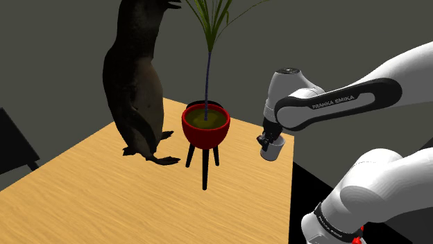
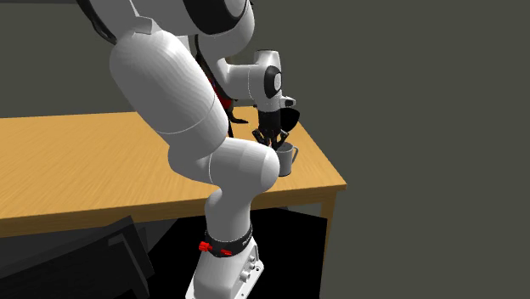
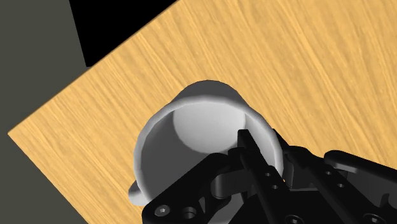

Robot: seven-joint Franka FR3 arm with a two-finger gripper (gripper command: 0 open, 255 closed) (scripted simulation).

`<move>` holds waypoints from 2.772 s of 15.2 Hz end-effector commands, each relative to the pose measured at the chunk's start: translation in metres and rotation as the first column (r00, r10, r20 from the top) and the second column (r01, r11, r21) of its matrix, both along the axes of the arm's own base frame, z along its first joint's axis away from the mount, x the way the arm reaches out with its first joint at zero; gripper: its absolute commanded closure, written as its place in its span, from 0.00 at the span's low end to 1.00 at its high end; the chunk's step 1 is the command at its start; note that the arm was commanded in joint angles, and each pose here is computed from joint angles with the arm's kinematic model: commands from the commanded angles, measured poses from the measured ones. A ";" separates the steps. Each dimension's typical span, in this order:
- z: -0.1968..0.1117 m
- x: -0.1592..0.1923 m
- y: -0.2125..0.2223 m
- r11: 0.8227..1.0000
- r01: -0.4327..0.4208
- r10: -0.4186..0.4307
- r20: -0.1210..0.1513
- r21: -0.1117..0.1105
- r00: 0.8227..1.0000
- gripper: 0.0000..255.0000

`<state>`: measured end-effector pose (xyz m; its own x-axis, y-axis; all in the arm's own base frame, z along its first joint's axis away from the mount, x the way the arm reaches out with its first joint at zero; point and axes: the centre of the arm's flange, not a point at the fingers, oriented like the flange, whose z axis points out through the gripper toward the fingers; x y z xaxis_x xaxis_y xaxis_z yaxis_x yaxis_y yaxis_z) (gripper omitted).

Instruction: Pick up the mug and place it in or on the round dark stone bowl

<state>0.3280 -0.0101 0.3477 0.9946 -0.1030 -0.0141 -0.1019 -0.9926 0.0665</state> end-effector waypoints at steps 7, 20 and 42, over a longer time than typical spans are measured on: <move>0.021 0.000 0.000 1.000 0.000 0.000 0.000 0.000 1.000 1.00; 0.090 0.000 0.000 1.000 0.000 0.000 0.000 0.000 1.000 1.00; 0.176 0.077 0.018 1.000 0.000 0.000 0.000 0.000 1.000 1.00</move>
<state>0.3897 0.0061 0.5215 0.9946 -0.1028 -0.0137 -0.1017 -0.9926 0.0671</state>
